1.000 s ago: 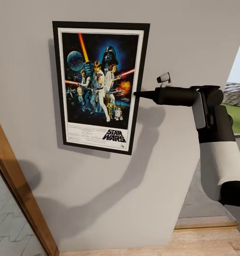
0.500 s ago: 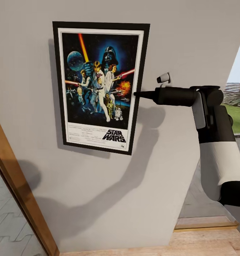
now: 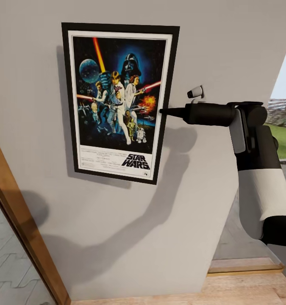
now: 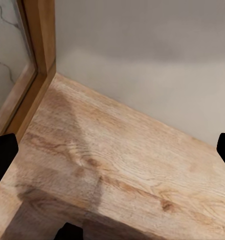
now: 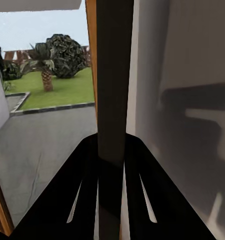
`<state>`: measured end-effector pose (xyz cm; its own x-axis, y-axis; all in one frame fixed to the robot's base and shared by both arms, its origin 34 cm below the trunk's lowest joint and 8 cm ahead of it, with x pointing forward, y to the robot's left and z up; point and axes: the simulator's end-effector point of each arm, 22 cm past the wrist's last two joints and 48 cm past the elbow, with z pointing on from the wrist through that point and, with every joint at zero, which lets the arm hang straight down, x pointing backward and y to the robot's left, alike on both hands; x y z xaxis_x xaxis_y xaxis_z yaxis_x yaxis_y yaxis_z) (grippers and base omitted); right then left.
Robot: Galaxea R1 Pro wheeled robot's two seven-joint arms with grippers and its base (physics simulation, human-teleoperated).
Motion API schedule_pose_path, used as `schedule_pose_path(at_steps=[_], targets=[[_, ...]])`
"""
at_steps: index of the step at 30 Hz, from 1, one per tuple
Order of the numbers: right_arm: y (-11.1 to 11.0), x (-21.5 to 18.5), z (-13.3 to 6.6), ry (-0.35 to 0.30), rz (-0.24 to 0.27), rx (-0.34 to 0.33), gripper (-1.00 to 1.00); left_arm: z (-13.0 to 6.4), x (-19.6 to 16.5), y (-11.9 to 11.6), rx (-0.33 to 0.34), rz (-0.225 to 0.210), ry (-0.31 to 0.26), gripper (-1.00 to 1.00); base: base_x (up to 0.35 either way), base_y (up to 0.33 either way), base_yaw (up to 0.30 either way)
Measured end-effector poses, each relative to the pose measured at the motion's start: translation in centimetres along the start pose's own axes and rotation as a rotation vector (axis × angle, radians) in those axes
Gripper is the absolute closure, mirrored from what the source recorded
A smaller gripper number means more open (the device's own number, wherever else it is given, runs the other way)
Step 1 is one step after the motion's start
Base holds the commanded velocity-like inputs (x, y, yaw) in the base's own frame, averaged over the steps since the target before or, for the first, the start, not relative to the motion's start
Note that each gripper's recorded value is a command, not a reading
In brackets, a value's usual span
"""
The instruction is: Pick up the poster from the kitchen countertop and hang it on one of the wall nails in the kitchen.
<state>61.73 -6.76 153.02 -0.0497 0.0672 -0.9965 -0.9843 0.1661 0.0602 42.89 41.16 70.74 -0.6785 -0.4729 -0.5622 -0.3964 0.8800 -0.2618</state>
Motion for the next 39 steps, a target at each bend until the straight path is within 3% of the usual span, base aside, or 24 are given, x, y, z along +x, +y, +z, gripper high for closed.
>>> schedule_pose_path(at_steps=[39], targets=[[0.10, -0.06, -0.01, 0.000, -0.002, -0.001, 1.00, -0.11, -0.32, 0.50, -0.006, 0.003, -0.004, -1.00, 0.005, 0.000, 0.000]])
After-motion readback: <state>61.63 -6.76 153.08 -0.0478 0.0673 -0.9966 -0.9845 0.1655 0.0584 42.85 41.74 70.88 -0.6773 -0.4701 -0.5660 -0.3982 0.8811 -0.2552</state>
